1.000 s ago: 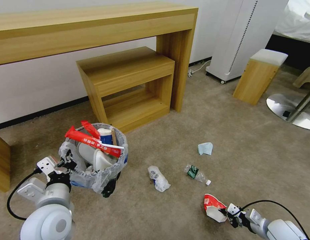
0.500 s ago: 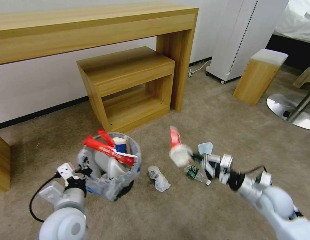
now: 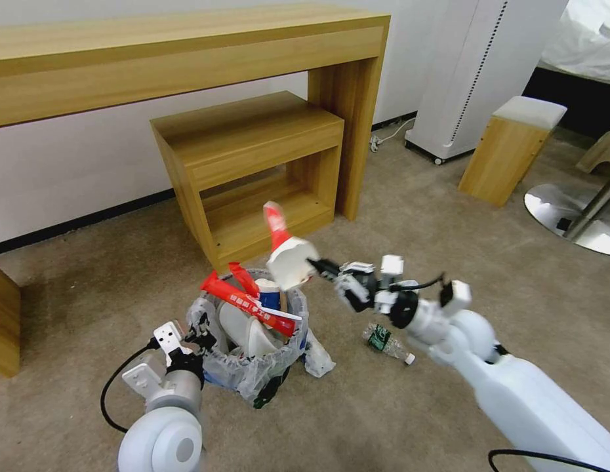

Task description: Pick up the trash bin and place the garbage on the floor into it.

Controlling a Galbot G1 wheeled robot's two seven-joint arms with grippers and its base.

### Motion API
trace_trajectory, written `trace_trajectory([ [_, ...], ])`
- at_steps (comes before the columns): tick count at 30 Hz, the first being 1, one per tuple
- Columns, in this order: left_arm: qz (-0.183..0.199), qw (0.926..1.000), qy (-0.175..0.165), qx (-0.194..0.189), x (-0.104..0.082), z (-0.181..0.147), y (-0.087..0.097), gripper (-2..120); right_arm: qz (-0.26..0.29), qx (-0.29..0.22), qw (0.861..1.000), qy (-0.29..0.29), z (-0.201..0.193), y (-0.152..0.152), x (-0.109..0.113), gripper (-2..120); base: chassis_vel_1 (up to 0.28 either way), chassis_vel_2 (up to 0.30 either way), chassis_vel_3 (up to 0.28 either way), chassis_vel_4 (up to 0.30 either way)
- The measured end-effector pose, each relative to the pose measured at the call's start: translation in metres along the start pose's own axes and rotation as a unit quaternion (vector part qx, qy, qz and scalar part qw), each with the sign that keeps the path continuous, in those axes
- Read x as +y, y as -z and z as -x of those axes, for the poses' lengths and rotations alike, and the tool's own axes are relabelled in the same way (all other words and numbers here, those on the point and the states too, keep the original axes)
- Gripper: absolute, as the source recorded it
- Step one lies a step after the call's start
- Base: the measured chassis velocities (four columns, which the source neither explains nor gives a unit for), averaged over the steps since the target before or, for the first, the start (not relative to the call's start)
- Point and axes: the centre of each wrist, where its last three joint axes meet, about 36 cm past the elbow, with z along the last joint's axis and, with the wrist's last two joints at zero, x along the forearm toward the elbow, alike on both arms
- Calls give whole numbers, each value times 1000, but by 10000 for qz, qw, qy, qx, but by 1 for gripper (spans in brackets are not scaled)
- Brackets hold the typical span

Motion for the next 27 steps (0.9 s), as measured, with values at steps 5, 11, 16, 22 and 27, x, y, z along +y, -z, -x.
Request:
trace_trajectory([
  [5,-2,10000,-6,1,0,1,0,3,88,104,9998,134,18,-21,-5,0,0,0,0,0],
  [11,-9,10000,-1,-27,1,0,3,3,211,0,9994,286,56,-48,-2,0,0,0,0,0],
  [16,-10,10000,-4,-30,1,0,4,3,300,-8,9988,376,67,-63,5,0,0,0,0,0],
  [22,-22,10000,-35,-9,-1,-1,2,3,257,124,9988,396,69,-81,12,0,0,0,0,0],
  [27,-21,10000,-47,-6,-1,-1,2,3,129,293,9991,282,62,-89,12,0,0,0,0,0],
])
